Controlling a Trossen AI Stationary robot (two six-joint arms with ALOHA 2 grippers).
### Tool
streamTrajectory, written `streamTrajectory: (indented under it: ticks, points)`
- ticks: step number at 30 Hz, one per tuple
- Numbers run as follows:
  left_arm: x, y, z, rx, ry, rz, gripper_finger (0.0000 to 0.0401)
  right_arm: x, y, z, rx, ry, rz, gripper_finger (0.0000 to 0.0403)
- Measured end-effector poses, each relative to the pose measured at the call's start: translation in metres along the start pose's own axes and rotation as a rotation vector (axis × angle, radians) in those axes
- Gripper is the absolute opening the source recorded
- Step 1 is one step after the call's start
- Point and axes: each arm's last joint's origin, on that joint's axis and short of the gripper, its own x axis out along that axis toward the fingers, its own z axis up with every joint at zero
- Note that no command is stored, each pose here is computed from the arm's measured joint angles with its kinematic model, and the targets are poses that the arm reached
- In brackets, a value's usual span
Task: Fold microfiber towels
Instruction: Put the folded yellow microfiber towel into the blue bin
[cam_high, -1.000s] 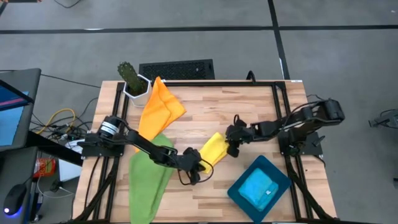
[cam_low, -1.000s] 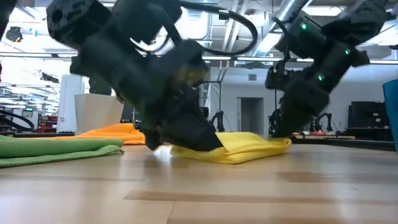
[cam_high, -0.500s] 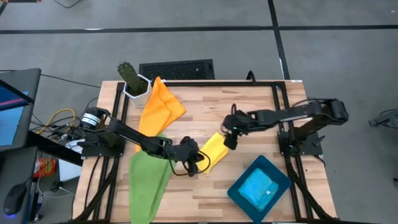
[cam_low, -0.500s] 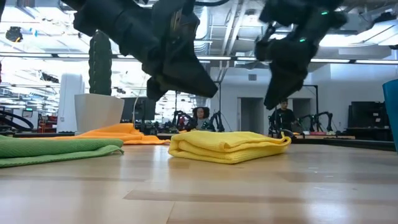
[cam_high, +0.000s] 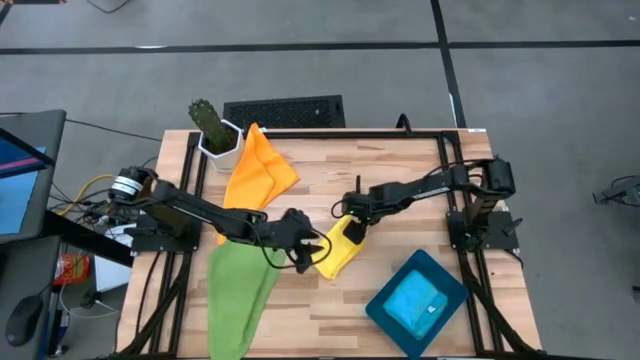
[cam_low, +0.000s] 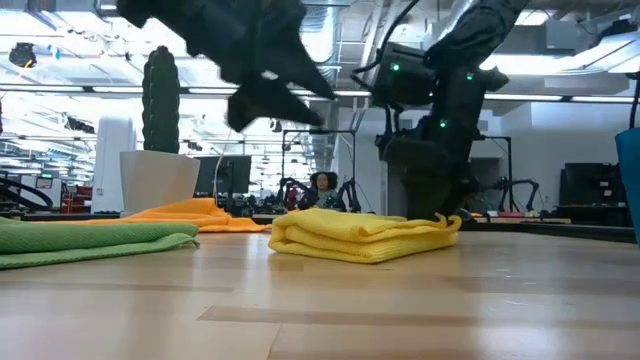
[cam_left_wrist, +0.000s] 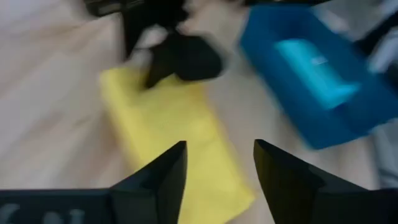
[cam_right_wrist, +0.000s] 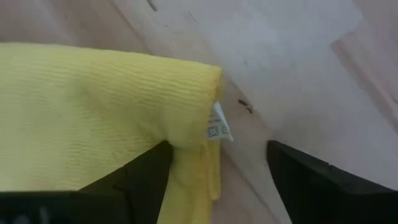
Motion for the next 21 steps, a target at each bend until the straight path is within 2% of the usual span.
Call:
streamTrajectory:
  ticks: [2, 5, 8, 12, 13, 18, 21]
  points:
    - [-0.005, 0.002, 0.002, -0.001, -0.012, 0.038, 0.0188, 0.008, -0.002, 0.000, 0.011, 0.039, -0.012, 0.0278]
    - [-0.009, 0.004, 0.002, 0.006, -0.003, 0.068, 0.0192, 0.012, -0.001, -0.001, 0.013, 0.067, 0.005, 0.0234]
    - [-0.010, 0.005, -0.001, 0.017, 0.028, 0.081, 0.0193, 0.012, 0.001, -0.003, 0.006, 0.067, 0.005, 0.0162]
    - [-0.010, 0.007, -0.004, 0.028, 0.064, 0.101, 0.0193, 0.007, 0.000, -0.002, 0.001, 0.061, 0.061, 0.0044]
    - [-0.010, 0.008, -0.005, 0.029, 0.069, 0.104, 0.0193, 0.005, 0.000, -0.002, -0.002, 0.070, 0.079, 0.0026]
    - [-0.016, 0.008, -0.001, 0.027, 0.063, 0.102, 0.0193, -0.017, -0.007, -0.007, 0.017, 0.090, 0.106, 0.0018]
    - [-0.024, 0.008, 0.003, 0.028, 0.044, 0.110, 0.0193, -0.044, -0.008, -0.007, 0.031, 0.040, 0.127, 0.0015]
